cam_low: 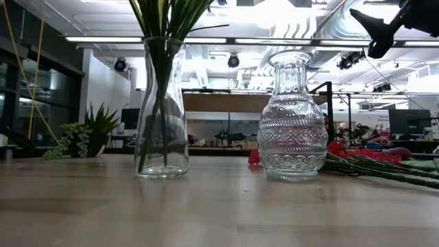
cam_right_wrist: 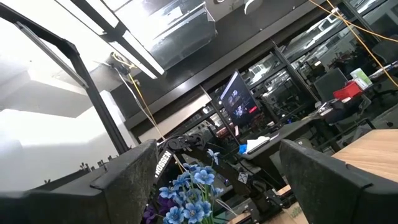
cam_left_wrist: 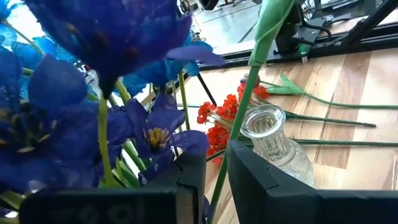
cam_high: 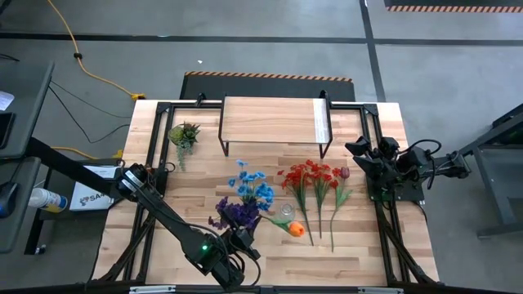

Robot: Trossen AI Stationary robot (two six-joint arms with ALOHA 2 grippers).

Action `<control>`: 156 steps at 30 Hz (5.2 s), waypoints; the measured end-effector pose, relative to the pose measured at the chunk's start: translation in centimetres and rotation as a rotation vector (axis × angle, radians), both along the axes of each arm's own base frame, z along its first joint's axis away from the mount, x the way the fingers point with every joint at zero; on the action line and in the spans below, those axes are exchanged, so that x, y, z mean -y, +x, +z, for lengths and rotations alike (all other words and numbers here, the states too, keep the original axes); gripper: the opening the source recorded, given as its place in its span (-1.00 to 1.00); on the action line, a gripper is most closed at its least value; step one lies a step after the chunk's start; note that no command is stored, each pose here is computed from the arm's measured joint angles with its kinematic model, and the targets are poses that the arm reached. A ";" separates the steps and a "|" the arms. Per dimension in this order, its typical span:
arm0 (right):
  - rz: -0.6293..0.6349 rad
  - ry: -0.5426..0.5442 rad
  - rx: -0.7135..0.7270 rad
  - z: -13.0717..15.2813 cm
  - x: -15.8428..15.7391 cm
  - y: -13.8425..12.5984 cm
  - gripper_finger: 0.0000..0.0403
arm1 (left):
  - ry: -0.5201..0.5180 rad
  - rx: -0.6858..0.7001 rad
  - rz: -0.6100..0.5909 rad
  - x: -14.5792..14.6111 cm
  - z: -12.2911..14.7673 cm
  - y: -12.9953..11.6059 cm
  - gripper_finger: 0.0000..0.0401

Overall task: Pick and place flowers into a vace then onto a shelf
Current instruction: Put the orange flower into the left transparent flower vase

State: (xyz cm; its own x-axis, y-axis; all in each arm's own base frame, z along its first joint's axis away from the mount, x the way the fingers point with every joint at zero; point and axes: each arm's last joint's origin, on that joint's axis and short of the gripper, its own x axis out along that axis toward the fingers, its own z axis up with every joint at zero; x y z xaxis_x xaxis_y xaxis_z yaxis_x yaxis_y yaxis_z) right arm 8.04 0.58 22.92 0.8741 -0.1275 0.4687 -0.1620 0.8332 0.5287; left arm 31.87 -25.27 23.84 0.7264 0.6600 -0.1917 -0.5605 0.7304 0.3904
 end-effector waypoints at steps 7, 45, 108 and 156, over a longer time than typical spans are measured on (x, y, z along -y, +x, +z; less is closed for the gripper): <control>0.000 0.000 0.000 0.0 0.0 0.0 0.63 | -0.002 -0.008 -0.008 0.0 0.6 0.0 -0.51; 0.000 0.001 0.008 0.1 0.0 0.0 0.63 | -0.009 -0.055 -0.076 1.1 4.9 0.2 -0.51; 0.006 -0.023 0.063 0.5 0.0 -0.3 0.63 | -0.232 -0.212 -0.120 -0.6 6.1 1.2 -0.66; 0.003 -0.020 0.067 0.6 0.0 -0.3 0.63 | -0.297 -0.187 -0.125 -0.4 6.1 1.4 -0.70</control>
